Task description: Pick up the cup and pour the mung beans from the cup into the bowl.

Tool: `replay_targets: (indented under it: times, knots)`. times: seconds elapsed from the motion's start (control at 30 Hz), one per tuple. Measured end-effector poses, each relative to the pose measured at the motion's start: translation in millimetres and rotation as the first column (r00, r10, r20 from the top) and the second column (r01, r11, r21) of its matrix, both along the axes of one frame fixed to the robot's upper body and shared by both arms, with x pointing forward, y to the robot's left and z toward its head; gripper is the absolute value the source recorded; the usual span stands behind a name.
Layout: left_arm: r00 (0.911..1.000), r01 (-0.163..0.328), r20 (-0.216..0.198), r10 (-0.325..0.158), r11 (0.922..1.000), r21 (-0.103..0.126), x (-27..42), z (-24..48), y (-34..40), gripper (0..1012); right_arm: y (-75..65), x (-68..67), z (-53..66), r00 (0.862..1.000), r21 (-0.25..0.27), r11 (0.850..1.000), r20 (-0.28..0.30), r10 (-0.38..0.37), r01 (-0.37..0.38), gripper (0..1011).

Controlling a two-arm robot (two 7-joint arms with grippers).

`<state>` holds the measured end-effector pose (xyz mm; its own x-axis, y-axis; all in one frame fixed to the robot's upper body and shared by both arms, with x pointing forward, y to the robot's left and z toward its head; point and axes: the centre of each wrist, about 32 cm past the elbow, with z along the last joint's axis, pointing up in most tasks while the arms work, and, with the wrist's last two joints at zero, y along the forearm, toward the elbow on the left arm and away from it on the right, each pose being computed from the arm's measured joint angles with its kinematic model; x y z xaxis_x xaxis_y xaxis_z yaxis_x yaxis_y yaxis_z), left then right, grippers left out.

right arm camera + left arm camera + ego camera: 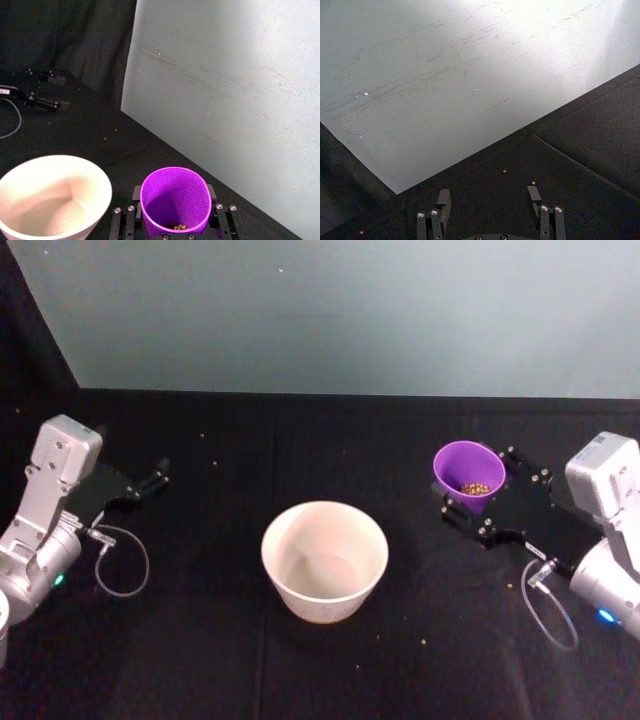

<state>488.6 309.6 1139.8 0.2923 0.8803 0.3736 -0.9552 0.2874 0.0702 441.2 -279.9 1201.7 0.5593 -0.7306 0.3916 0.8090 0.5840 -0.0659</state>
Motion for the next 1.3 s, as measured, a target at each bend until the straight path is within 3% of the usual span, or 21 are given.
replay_targets:
  times: [0.37,0.7,1.0,1.23,1.3]
  knots:
    - [1.0,0.0,0.0,0.0,1.0,0.0,0.0,0.0,0.0,1000,5.2,-1.2,-0.8,0.998,-0.091,0.996,0.055,-0.008,0.013,723]
    - [1.0,0.0,0.0,0.0,1.0,0.0,0.0,0.0,0.0,1000,7.7,-1.1,-0.7,0.994,-0.185,0.983,0.11,-0.001,0.021,723]
    - [1.0,0.0,0.0,0.0,1.0,0.0,0.0,0.0,0.0,1000,16.0,-1.7,-2.7,0.982,-0.322,0.946,0.188,0.031,0.032,723]
    - [1.0,0.0,0.0,0.0,1.0,0.0,0.0,0.0,0.0,1000,26.4,-2.2,-5.6,0.967,-0.417,0.908,0.244,0.078,0.032,723]
    - [1.0,0.0,0.0,0.0,1.0,0.0,0.0,0.0,0.0,1000,30.0,-1.0,-6.1,0.96,-0.451,0.892,0.264,0.092,0.038,723]
